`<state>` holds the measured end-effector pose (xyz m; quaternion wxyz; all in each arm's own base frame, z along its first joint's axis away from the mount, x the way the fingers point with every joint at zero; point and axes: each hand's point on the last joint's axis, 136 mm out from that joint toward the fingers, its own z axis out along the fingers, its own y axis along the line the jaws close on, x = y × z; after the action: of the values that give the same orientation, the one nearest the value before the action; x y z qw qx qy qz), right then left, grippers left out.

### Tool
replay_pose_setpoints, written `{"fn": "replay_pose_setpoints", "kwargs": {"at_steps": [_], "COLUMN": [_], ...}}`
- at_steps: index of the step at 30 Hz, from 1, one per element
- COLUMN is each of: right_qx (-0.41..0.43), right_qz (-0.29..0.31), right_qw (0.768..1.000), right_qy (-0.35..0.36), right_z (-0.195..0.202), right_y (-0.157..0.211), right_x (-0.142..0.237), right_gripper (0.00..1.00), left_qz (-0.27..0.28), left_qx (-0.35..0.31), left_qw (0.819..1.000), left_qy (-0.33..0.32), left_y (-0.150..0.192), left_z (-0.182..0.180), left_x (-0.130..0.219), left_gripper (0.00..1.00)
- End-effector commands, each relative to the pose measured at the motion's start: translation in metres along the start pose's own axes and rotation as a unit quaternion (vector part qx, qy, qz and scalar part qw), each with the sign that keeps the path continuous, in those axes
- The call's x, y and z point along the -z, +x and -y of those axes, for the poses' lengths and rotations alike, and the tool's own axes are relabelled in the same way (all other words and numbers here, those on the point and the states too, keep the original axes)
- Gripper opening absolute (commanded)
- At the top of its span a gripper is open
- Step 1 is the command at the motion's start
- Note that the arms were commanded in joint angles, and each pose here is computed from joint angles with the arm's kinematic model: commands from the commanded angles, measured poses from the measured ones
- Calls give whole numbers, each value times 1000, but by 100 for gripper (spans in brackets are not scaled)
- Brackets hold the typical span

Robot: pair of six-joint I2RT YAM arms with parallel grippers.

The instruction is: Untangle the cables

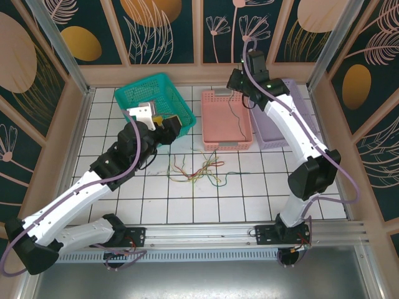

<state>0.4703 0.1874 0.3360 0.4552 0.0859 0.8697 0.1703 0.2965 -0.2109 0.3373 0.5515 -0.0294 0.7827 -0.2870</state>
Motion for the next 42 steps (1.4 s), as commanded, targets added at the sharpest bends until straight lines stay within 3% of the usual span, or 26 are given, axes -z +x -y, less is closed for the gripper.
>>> {"fn": "replay_pose_setpoints", "kwargs": {"at_steps": [1, 8, 13, 22, 28, 36, 42], "right_qx": [8, 16, 25, 22, -47, -182, -187], "right_qz": [28, 32, 6, -78, -173, -229, -210], "right_qw": [1000, 999, 1000, 997, 984, 956, 959], "right_qy": [1, -8, 7, 17, 0, -26, -24], "right_z": [-6, -11, -5, 8, 13, 39, 43], "right_y": [-21, -26, -11, 54, 98, 115, 94], "right_x": [20, 21, 2, -81, -141, -175, -167], "right_gripper": [0, 0, 0, 0, 0, 13, 43], "left_qz": [-5, -16, -22, -23, -19, -13, -19], "left_qx": [4, 0, 1, 4, 13, 17, 22], "left_qw": [1000, 1000, 1000, 1000, 1000, 999, 999], "left_qy": [-11, -5, -2, -10, -18, -32, -38], "left_y": [6, 12, 15, 13, 9, 5, 9], "left_z": [-7, -3, -1, -5, -8, -16, -18], "left_x": [-1, -9, -13, -7, 0, 10, 9], "left_gripper": [64, 64, 63, 64, 64, 65, 67]}}
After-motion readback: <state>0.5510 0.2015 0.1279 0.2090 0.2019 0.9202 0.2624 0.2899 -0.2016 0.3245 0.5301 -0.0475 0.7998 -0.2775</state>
